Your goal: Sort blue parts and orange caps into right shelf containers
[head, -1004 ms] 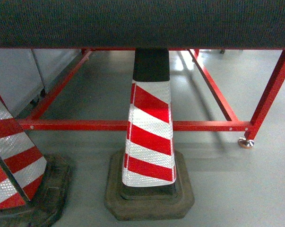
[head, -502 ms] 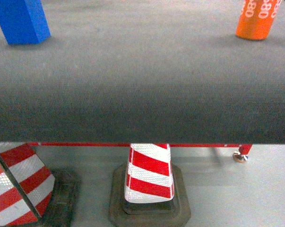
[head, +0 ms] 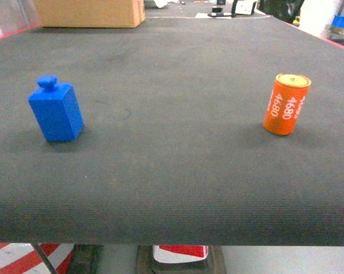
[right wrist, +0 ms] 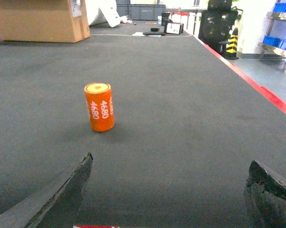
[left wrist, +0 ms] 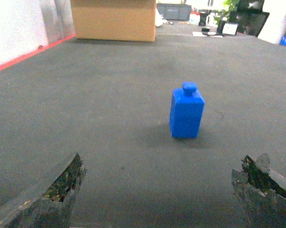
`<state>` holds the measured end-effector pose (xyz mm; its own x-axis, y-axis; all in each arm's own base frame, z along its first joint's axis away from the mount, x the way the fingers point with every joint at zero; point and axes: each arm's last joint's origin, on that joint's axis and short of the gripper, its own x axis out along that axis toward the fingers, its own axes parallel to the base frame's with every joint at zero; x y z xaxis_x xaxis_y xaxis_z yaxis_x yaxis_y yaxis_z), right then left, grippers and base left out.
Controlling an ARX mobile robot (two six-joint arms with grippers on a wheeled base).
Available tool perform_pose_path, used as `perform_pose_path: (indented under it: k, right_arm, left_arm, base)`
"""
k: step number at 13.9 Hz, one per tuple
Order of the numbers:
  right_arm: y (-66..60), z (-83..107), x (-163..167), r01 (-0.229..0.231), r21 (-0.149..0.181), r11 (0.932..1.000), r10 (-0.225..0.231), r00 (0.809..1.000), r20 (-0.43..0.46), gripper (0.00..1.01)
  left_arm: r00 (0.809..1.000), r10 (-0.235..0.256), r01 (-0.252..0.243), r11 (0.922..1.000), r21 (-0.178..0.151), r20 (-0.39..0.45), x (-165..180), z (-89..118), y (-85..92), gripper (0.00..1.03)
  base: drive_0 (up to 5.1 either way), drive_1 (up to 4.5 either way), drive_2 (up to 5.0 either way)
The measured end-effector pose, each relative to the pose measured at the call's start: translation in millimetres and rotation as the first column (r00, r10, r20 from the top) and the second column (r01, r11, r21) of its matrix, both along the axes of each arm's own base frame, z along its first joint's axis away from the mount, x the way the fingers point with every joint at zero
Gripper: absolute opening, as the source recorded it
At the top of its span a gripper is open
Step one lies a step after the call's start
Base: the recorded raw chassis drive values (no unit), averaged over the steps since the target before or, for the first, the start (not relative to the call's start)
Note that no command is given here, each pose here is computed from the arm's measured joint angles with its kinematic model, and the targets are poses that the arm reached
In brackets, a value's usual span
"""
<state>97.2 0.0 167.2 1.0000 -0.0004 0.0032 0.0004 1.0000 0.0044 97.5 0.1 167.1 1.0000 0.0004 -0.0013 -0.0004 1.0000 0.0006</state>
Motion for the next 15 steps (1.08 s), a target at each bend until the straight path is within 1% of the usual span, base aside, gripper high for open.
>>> perform_pose_path:
  k: [6, 7, 15]
  right_arm:
    - [0.0, 1.0, 0.0, 0.000, -0.001, 1.0000, 0.000, 1.000, 0.010, 0.98]
    - [0.0, -0.3, 0.0, 0.000, -0.002, 1.0000, 0.000, 1.000, -0.003, 0.98]
    - [0.0, 0.0, 0.0, 0.000, -0.002, 1.0000, 0.000, 1.000, 0.000, 0.98]
  left_arm:
    - [1.000, 0.002, -0.002, 1.0000, 0.000, 0.013, -0.1, 1.5, 0.0, 0.98]
    - [1.000, 0.002, -0.002, 1.0000, 0.000, -0.002, 0.0, -0.1, 0.0, 0.98]
    - [1.000, 0.000, 0.000, 1.0000, 0.000, 0.001, 0.0, 0.2, 0.0, 0.98]
  base:
    - [0.0, 0.00, 0.0]
    - [0.0, 0.00, 0.0]
    - [0.0, 0.00, 0.0]
